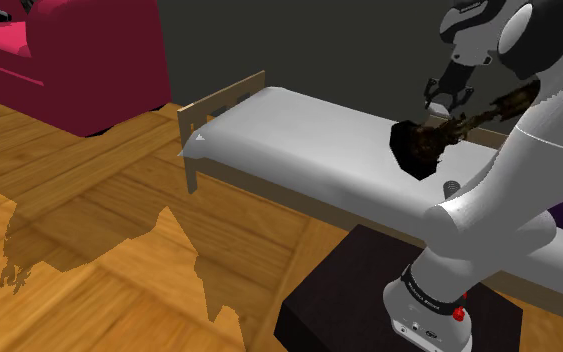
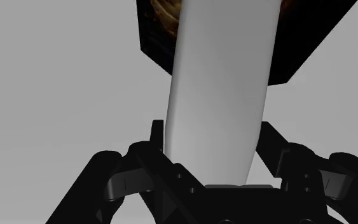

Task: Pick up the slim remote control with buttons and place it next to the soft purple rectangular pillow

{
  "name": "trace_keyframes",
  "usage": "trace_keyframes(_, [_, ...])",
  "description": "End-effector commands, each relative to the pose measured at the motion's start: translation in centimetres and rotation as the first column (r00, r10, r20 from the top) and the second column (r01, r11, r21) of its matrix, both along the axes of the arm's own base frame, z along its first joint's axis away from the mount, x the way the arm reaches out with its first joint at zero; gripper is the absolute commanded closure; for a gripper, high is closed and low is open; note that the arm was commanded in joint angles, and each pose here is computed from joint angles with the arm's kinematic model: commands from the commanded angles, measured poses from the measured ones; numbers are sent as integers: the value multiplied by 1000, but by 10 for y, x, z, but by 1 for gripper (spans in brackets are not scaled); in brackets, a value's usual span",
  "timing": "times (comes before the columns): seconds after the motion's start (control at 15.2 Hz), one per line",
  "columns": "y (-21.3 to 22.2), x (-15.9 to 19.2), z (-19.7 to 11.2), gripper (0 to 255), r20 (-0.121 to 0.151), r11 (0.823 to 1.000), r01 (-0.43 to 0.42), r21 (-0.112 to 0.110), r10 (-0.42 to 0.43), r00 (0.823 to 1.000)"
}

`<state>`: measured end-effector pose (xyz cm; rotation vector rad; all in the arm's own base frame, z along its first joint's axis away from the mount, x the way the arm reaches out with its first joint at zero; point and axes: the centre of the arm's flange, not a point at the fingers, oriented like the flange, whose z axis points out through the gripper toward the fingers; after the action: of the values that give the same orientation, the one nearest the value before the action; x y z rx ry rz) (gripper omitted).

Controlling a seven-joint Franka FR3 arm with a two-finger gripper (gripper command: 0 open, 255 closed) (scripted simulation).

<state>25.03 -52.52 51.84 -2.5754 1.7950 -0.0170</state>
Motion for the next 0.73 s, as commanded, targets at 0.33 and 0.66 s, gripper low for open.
trace_keyframes(0.33, [-55,-75,2,255,0,1000,-1,0,1,1000])
trace_keyframes(0.66, [-93,-129,2,255,0,1000,-1,0,1,1000])
